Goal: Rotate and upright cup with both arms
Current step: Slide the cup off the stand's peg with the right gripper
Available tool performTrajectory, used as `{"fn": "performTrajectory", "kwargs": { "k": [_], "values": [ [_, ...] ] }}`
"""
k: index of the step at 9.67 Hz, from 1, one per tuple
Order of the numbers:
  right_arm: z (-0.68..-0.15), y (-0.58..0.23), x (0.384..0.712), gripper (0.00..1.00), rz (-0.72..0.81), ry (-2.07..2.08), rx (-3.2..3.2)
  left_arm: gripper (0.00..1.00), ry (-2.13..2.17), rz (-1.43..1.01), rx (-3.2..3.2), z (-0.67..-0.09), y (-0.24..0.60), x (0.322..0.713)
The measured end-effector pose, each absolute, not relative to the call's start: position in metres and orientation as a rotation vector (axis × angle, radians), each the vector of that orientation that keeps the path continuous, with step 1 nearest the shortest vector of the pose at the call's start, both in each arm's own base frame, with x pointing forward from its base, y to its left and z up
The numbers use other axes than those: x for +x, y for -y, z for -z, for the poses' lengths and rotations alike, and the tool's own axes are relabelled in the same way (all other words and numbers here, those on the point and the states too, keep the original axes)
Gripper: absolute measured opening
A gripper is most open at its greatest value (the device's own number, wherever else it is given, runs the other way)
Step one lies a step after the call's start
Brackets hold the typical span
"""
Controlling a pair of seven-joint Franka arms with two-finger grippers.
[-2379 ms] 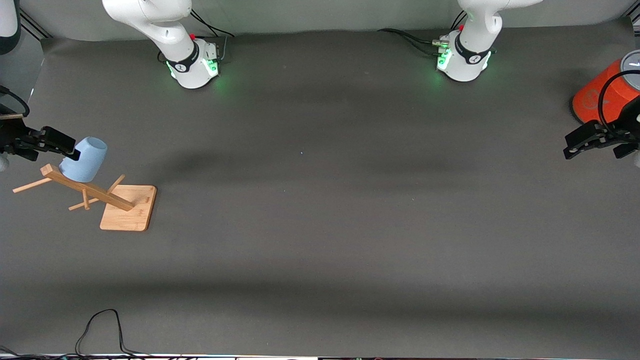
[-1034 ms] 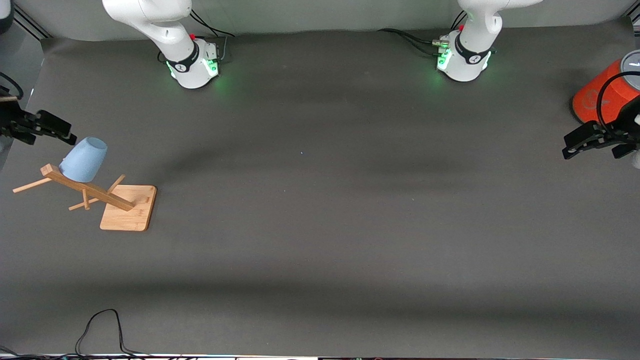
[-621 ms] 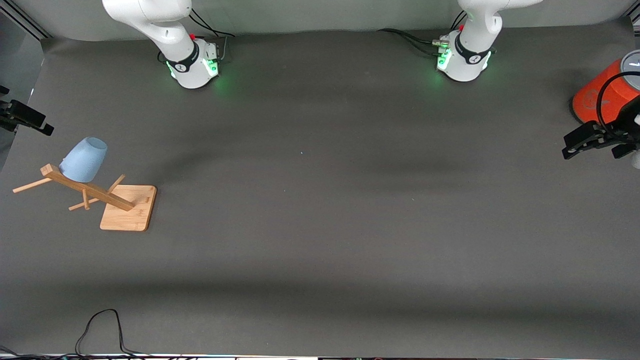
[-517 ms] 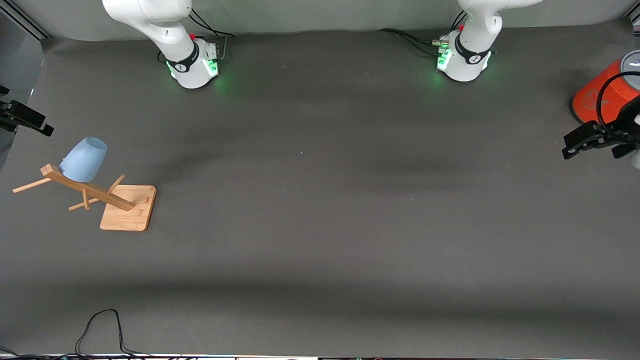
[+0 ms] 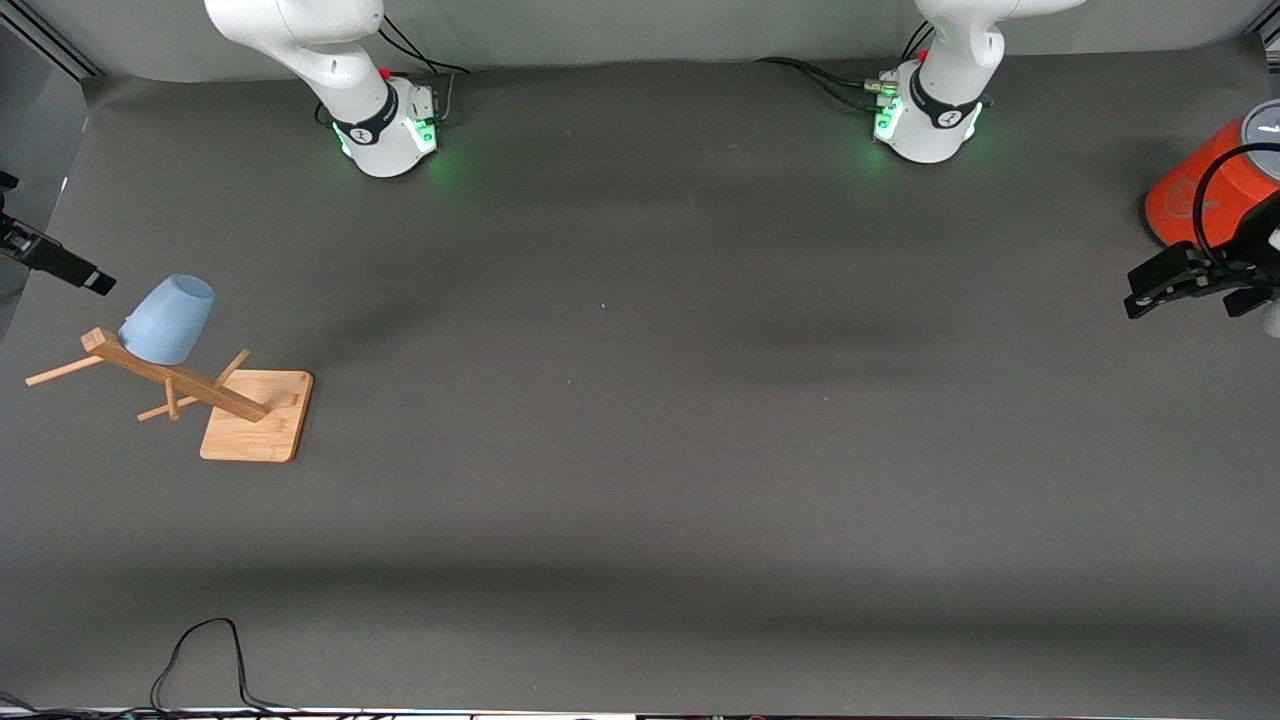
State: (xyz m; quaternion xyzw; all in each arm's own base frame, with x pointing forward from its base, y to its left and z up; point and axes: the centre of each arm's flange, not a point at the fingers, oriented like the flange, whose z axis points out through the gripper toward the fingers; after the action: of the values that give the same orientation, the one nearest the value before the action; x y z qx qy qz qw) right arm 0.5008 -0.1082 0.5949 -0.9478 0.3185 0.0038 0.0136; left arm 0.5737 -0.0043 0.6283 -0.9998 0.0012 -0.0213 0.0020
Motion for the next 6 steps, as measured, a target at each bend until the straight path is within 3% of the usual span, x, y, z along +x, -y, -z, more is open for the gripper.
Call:
{"fn": "performTrajectory", "kwargs": {
  "k": [3, 6],
  "values": [
    [-0.588, 0.119, 0.501, 1.00, -0.044, -1.185, -2.852, 1.00, -0.004, 0.067, -3.137, -0.628, 0.004, 0.574],
    [-0.543, 0.120, 0.514, 1.00, -0.126, -1.202, -2.858, 1.00, -0.004, 0.065, -3.137, -0.628, 0.004, 0.574]
  ]
}}
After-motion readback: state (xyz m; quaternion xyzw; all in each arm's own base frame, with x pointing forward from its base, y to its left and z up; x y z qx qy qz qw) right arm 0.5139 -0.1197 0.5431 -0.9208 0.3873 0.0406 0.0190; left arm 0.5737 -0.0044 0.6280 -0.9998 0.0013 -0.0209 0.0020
